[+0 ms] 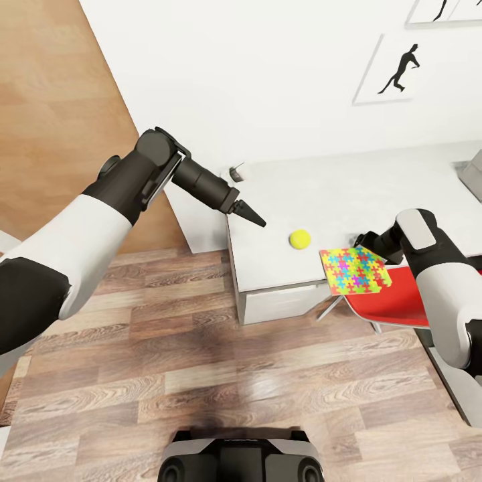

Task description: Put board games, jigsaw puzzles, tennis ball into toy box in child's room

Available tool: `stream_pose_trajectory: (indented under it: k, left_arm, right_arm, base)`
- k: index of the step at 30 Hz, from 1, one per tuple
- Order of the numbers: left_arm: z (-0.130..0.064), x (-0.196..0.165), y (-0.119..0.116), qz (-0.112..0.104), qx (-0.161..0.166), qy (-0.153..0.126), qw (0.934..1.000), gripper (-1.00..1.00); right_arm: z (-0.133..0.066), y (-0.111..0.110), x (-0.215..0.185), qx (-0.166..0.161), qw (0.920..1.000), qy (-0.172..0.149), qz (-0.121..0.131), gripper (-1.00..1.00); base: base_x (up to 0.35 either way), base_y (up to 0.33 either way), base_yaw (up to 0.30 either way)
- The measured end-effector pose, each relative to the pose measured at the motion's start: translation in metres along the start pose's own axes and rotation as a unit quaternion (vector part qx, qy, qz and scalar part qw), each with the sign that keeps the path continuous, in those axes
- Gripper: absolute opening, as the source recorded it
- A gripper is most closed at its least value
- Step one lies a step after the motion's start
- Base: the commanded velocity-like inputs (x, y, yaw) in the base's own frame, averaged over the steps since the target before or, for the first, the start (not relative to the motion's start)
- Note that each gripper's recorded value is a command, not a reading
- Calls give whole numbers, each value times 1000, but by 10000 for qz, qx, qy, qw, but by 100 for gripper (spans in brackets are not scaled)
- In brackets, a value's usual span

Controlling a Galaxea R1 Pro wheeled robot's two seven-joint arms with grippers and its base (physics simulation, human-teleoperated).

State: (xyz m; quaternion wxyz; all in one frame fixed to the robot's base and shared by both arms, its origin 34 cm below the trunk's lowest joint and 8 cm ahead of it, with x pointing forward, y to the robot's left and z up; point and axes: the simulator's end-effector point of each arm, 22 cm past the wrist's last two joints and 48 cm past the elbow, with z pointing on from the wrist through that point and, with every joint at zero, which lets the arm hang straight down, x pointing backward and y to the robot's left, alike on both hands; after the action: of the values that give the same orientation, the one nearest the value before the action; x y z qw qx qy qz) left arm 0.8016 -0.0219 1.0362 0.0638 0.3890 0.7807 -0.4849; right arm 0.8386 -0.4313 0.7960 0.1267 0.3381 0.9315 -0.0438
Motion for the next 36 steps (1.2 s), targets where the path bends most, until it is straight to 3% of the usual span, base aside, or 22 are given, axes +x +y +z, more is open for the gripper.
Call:
stream_pose_trajectory:
  k: [4,10,14,21,36]
  left_arm:
    - [0,0,2,-9,-1,3,10000,100]
    - [0,1,2,-8,-3,7,10000,100]
    - [0,1,2,-11,-5,4,10000,100]
    - [-2,2,4,-24,-22,2,10000,100]
    - [-8,4,9,-69,-81,-18,9999,100]
  right_arm:
    - [0,-2,-6,67,9999,-108,-6,100]
    - [-37,24,-46,-289,9970,-719,-47,100]
    - [-47,31,-55,-382,9956,-856,-79,100]
    - [-63,39,-64,-509,9936,-992,-189,100]
    - [-76,44,-69,-600,9922,-1037,-339,100]
  base:
    - [0,0,0]
    - [0,0,0]
    - [0,0,0]
    - [0,0,0]
    - [0,0,0]
